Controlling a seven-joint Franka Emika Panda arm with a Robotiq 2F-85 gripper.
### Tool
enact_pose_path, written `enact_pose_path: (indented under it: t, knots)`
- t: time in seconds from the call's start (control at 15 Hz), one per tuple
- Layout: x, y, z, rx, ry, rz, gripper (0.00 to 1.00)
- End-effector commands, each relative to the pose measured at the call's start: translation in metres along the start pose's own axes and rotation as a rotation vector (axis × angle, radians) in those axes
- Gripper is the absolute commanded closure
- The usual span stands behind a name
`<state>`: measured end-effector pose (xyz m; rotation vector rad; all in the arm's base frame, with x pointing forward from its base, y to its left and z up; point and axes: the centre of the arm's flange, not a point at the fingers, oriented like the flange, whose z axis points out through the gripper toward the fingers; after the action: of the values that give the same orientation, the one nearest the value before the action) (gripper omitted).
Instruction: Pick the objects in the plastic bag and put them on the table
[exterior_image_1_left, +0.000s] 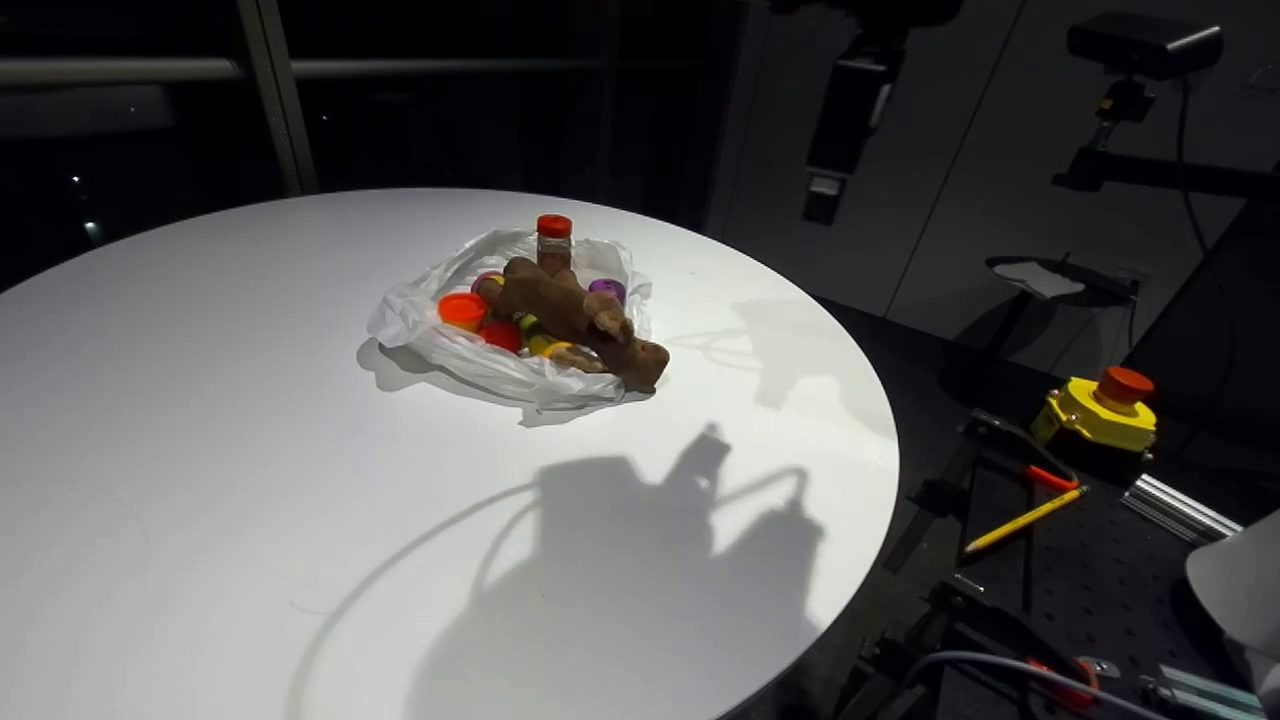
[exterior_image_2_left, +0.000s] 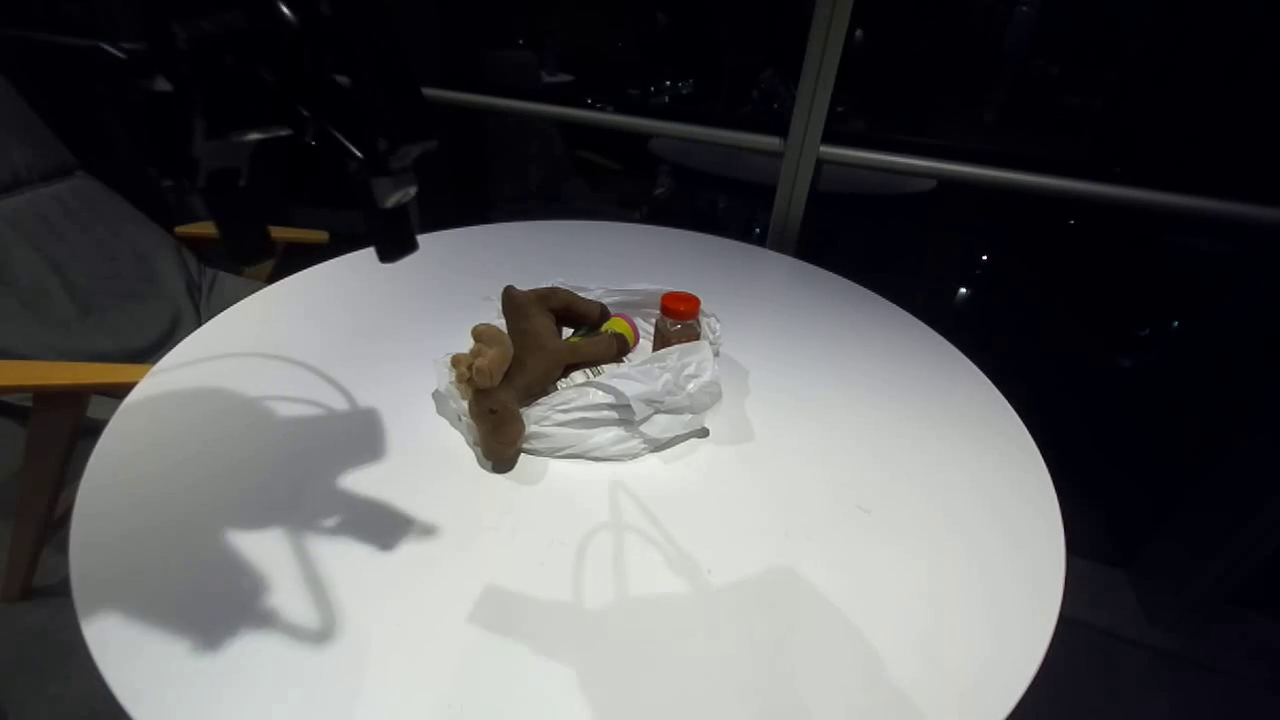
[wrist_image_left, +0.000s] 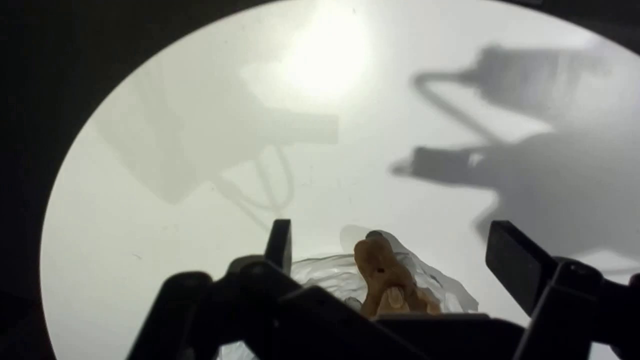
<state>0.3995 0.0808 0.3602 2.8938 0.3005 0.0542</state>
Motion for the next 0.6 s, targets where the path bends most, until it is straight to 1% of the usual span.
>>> enact_pose_path:
  t: [0.0,0.13,0.27,0.4,0.53]
  knots:
    - [0.081,-0.020,0.039,0.039,0.110,0.105,0.00]
    - [0.109,-0.028,0.059,0.092,0.176,0.152,0.00]
    - [0.135,-0.035,0.080,0.101,0.219,0.179,0.00]
    - [0.158,-0.039,0.096,0.075,0.249,0.192,0.00]
    - [0.179,-0.040,0.115,0.048,0.259,0.190,0.00]
